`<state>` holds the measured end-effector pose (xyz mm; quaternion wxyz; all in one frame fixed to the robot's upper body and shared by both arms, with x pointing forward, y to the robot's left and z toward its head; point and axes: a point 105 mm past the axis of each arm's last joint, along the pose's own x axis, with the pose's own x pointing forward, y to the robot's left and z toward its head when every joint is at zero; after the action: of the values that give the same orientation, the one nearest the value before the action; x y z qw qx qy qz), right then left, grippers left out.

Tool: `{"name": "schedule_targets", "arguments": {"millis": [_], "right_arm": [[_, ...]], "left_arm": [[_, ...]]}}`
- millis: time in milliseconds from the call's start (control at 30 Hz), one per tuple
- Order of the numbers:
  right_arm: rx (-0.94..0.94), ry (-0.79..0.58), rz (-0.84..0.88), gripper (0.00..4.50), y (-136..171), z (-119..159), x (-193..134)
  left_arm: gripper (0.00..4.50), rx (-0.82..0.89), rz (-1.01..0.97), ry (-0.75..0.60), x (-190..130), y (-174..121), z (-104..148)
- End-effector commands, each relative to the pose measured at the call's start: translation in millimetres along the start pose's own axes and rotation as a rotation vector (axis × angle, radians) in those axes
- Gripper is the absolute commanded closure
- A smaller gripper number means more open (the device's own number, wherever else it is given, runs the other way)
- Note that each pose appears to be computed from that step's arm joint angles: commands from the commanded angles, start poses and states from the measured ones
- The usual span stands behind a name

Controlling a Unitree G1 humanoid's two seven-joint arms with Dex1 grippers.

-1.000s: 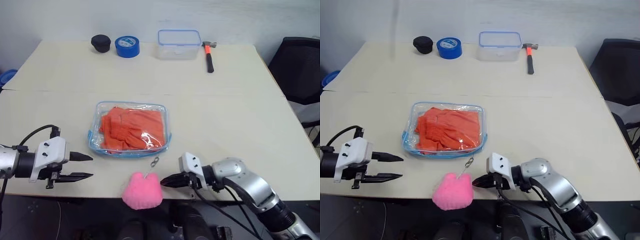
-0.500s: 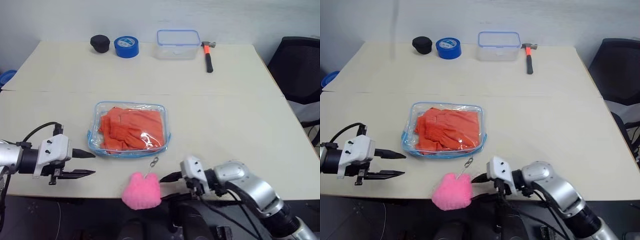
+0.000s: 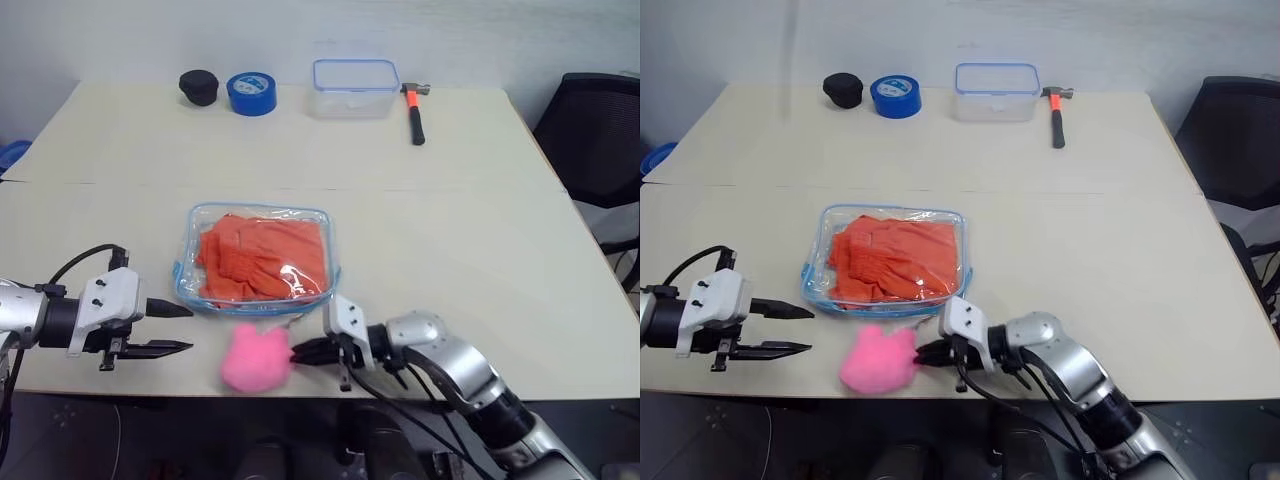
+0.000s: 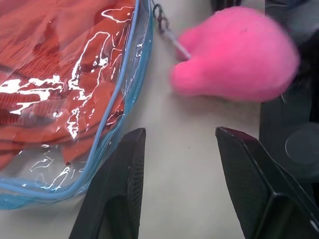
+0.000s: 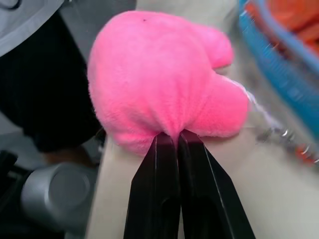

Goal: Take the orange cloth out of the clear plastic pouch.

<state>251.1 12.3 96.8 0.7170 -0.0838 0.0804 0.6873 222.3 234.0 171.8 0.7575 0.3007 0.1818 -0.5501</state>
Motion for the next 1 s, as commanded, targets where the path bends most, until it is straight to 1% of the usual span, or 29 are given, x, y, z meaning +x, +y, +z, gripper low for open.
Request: {"name": "schedule_targets", "arguments": {"millis": [33,133,233,333,433,500,533,567,700,767,833,933,1000], "right_arm": [[-0.035,-0.014,-0.051,4.45,-11.2,5.9,6.1],[-0.042,-0.015,-0.073,4.45,-15.2,7.1,5.9],[-0.038,-0.003,-0.060,4.45,-11.7,5.6,0.4],[-0.007,0.009,-0.041,3.82,-7.1,3.5,-5.4],[0.003,0.013,-0.040,2.86,-4.5,3.5,-9.0],[-0.014,0.028,-0.038,2.25,0.0,3.7,-14.3],[-0.029,0.030,-0.034,1.87,2.9,5.0,-17.0],[-0.042,0.029,-0.049,1.61,3.1,7.5,-20.3],[-0.065,0.024,-0.086,1.61,2.8,17.7,-36.5],[-0.114,0.062,-0.105,1.61,1.4,18.6,-47.7],[-0.202,0.112,-0.139,1.61,-3.0,19.7,-61.2],[-0.388,0.187,-0.241,1.53,-22.1,22.8,-79.6],[-0.483,0.221,-0.280,1.53,-31.8,23.2,-85.4]], "left_arm": [[2.16,0.039,-0.019,-0.035,6.5,-1.8,12.2],[2.16,0.043,-0.047,-0.061,16.5,-4.9,16.0],[2.16,0.066,-0.077,-0.075,30.7,-8.3,16.9],[2.16,0.069,-0.093,-0.095,38.4,-8.6,18.5],[2.16,0.074,-0.112,-0.104,42.7,-9.5,19.1],[2.16,0.084,-0.142,-0.110,48.2,-11.4,20.1],[2.16,0.092,-0.158,-0.110,50.8,-12.5,20.0],[2.16,0.104,-0.178,-0.103,54.1,-14.3,18.6],[2.16,0.178,-0.260,-0.029,65.6,-22.3,3.6],[2.16,0.214,-0.293,0.018,70.7,-23.7,-6.5],[2.16,0.233,-0.312,0.037,75.6,-22.7,-12.8],[2.75,0.251,-0.302,0.014,78.9,-17.3,-12.6],[3.34,0.256,-0.297,0.006,79.8,-14.8,-12.8]]}}
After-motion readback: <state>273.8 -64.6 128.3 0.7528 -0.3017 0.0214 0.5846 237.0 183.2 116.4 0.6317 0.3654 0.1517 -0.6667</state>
